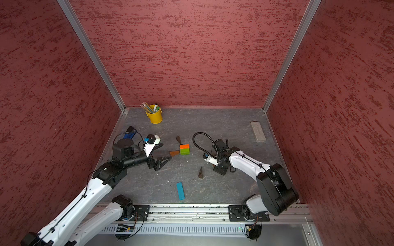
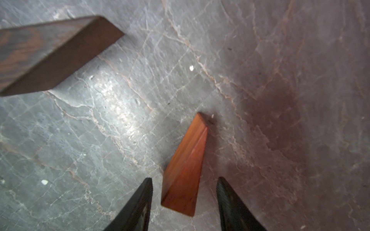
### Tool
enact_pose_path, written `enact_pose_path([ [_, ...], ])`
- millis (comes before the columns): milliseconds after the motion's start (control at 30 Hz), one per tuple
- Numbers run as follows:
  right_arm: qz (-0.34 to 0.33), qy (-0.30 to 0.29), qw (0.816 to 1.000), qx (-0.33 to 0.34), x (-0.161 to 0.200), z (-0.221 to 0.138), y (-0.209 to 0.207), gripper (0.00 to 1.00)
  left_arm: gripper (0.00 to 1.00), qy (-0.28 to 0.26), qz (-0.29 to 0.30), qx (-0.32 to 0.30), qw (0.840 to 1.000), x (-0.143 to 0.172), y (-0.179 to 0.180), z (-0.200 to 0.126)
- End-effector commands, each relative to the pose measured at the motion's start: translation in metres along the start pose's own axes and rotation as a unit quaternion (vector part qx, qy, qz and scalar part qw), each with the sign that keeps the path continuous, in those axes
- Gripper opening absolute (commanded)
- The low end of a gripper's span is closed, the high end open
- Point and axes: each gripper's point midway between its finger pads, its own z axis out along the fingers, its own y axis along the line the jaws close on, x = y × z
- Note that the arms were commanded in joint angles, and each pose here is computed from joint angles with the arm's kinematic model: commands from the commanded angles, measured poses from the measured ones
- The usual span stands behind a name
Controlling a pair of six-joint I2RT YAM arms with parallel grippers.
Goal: Assemble a small pinwheel with building blocks
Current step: Pick up the building block from the center of the board.
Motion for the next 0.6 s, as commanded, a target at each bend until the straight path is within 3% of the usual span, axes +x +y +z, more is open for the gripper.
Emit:
enact_pose_path([
  [0, -0.009, -0.004, 1.0, 0.006, 0.002, -0.0003, -0.0009, 0.54, 1.0, 0.0, 0.001, 0.003, 1.0, 0.0028, 0.0008, 0.0017],
  [567, -0.039, 0.003, 0.999, -0.005, 0.0012, 0.0005, 0.0002, 0.42, 1.0, 0.001, -0.001, 0.008, 1.0, 0.0036, -0.0002, 0.0026],
])
